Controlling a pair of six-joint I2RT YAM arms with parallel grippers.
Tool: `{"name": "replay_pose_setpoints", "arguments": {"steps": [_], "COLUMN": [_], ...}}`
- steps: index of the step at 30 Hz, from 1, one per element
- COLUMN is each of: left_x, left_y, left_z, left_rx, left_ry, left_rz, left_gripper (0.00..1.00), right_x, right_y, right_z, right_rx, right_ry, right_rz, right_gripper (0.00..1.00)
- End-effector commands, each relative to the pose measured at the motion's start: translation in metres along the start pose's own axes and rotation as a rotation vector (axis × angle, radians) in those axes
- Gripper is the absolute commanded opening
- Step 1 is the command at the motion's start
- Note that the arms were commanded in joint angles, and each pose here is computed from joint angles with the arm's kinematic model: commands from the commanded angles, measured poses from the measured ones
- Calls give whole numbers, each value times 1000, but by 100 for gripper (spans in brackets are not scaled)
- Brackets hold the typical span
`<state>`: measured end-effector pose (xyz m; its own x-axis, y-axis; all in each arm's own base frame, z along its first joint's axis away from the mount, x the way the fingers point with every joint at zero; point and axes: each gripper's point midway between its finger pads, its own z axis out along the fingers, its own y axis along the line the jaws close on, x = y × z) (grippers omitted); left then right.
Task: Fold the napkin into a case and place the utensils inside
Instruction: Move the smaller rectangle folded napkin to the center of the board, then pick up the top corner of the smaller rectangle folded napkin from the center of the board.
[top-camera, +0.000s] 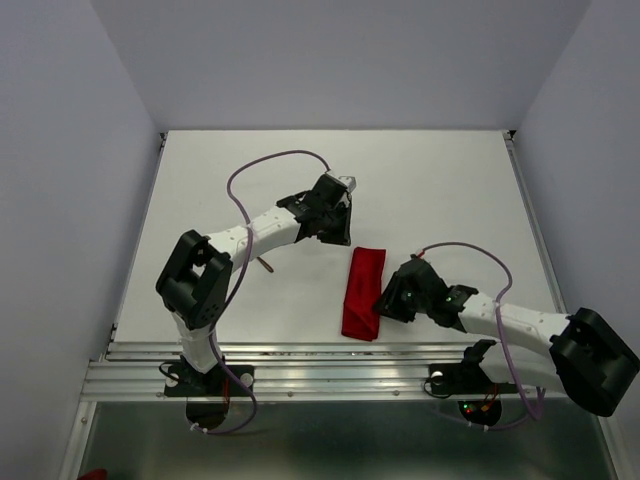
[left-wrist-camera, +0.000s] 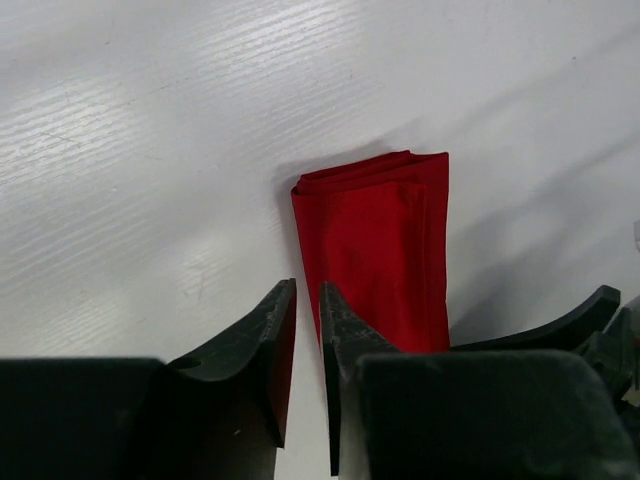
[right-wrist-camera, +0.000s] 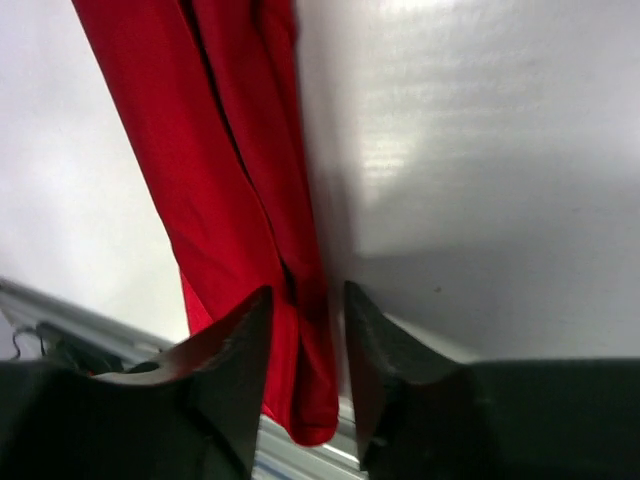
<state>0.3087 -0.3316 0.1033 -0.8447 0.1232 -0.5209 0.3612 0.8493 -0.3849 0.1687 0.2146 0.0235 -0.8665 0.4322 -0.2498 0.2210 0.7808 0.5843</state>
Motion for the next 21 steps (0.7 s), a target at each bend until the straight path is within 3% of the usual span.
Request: {"name": "replay_pose_setpoints", "arguments": {"steps": [1, 6, 10, 15, 21], "left_x": [-23, -12, -4, 17, 16], "left_y": [-10, -22, -32, -46, -62], "left_z": [-14, -8, 2, 28, 49], "left_rx": [-37, -83, -147, -272, -318], "left_ry": [-66, -49, -49, -29, -47], "left_rz": [51, 79, 61, 95, 119], "left_gripper": [28, 44, 50, 76, 78], "right_x": [-43, -99, -136, -154, -164], "right_y": [13, -32, -53, -63, -66], "right_z": [-9, -31, -47, -43, -47], "right_rx": [53, 193, 212, 257, 266], "right_ry": [-190, -320, -371, -340, -365], "right_rz": [-24, 39, 80, 72, 77], "right_gripper": [43, 47, 49, 49, 49]}}
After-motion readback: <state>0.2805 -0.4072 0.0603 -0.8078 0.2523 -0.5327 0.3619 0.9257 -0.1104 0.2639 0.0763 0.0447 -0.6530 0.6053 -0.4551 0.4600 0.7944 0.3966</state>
